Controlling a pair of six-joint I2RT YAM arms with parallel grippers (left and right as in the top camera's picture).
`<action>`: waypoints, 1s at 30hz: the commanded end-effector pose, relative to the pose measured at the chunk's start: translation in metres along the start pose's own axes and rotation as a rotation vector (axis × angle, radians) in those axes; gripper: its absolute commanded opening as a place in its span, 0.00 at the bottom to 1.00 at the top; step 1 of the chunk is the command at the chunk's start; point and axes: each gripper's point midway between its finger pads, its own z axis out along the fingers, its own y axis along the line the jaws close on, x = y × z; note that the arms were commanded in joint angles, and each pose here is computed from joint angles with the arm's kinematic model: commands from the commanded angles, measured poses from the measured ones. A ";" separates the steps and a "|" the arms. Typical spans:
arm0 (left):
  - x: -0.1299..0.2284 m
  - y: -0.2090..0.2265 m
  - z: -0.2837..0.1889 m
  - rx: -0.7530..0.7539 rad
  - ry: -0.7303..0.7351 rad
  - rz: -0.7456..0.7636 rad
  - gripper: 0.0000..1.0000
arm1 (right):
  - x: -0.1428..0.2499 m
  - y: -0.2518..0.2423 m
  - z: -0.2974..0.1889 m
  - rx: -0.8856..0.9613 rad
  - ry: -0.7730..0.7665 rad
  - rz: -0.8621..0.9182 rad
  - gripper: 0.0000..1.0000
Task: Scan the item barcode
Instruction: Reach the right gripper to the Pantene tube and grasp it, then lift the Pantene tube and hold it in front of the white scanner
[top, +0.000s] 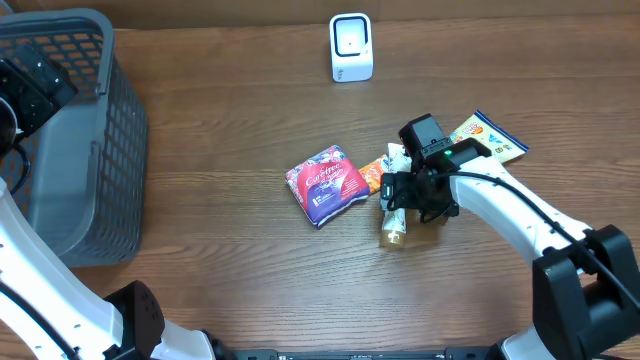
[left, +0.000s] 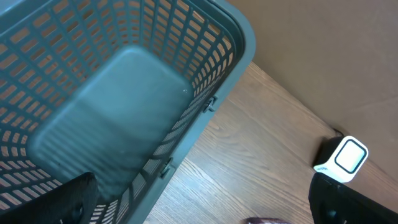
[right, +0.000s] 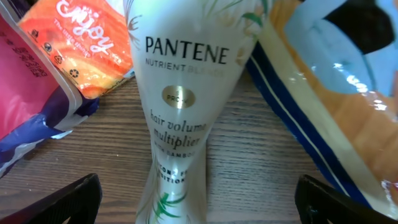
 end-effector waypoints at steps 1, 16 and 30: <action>0.000 0.003 0.001 -0.010 0.000 -0.017 1.00 | 0.005 0.004 0.008 -0.004 0.011 -0.011 1.00; 0.000 0.003 0.001 -0.010 0.000 -0.017 1.00 | 0.002 -0.005 0.037 0.036 0.012 -0.040 1.00; 0.000 0.003 0.001 -0.010 0.000 -0.017 1.00 | -0.012 -0.009 0.034 0.079 -0.041 -0.035 0.23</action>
